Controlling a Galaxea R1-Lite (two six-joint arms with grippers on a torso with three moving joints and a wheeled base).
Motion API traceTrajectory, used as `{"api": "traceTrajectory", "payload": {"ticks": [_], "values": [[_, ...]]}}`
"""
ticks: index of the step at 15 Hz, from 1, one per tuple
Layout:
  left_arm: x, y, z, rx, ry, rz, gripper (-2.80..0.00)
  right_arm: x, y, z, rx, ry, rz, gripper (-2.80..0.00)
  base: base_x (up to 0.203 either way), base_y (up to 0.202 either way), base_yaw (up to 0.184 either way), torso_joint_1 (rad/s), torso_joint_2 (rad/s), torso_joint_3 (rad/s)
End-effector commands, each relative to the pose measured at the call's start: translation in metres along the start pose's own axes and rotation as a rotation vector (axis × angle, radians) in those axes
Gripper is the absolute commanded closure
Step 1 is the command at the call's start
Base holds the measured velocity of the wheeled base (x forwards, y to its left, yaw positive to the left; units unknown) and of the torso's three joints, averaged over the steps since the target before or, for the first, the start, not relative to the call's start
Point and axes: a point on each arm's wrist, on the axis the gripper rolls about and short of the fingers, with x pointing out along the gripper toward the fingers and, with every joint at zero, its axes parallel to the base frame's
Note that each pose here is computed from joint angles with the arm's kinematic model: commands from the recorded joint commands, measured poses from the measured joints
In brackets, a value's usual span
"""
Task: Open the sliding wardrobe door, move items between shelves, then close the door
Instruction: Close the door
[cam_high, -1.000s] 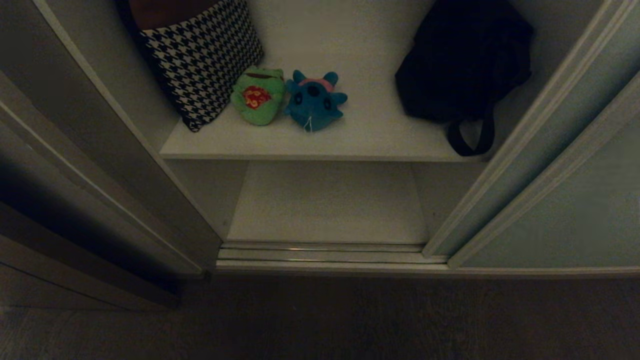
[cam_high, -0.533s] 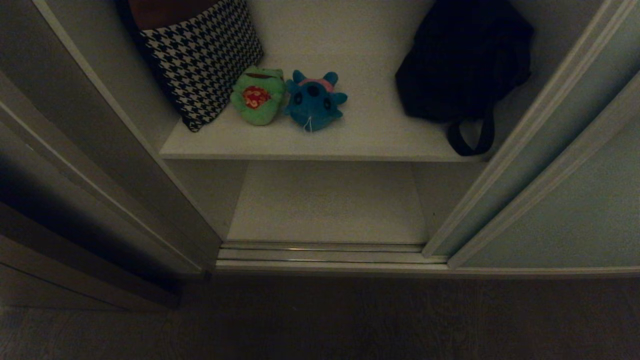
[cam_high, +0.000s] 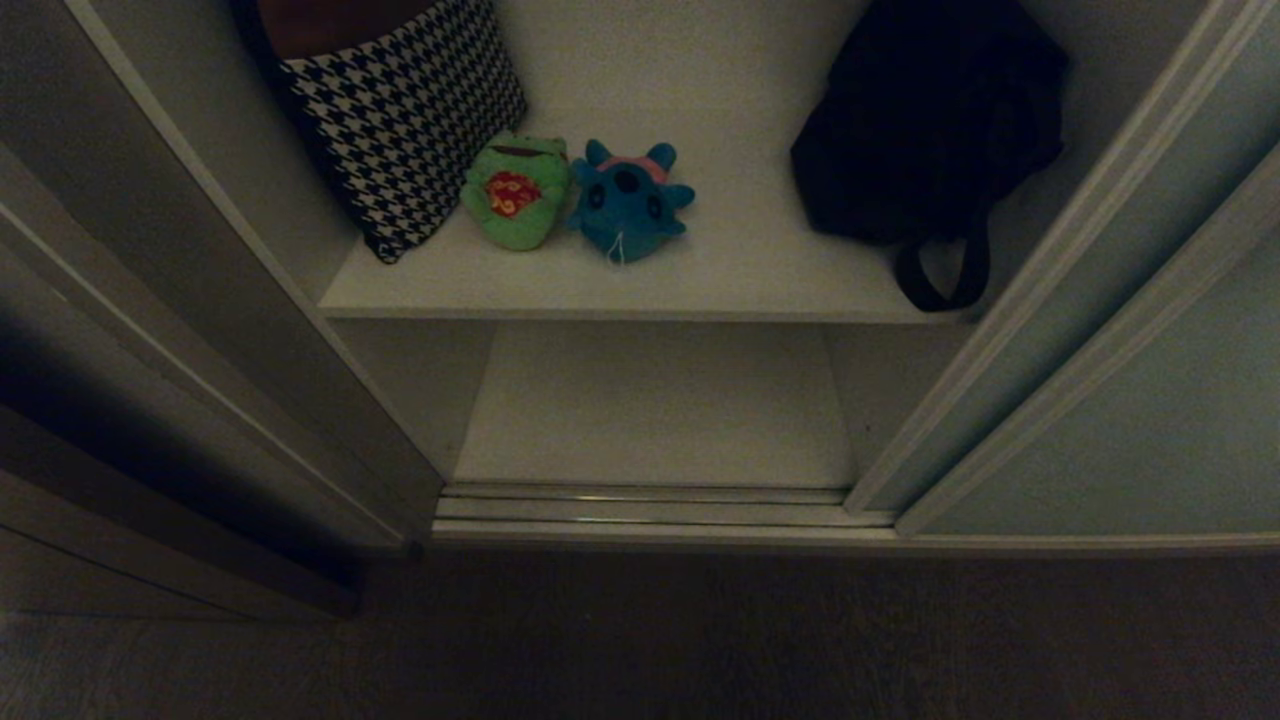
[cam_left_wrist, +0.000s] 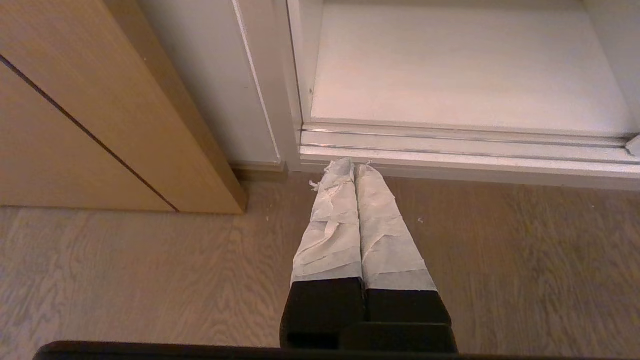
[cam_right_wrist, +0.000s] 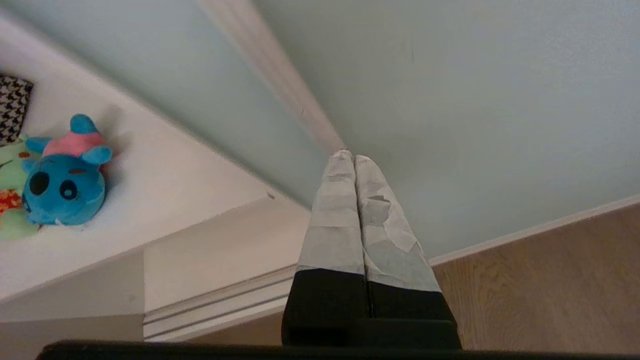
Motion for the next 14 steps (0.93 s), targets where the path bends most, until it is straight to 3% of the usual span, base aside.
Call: {"api": "traceTrajectory", "payload": {"ticks": [1,14], "values": [[0.0,0.0,0.0,0.0,0.002,0.001,0.0,0.009,-0.003,-0.002,0.002,0.014,-0.007,0.0,0.0,0.0,0.0,0.0,0.0,0.0],[0.0,0.0,0.0,0.0,0.001,0.002,0.0,0.032,-0.005,-0.005,-0.013,0.001,0.013,0.0,0.0,0.0,0.0,0.0,0.0,0.0]]}}
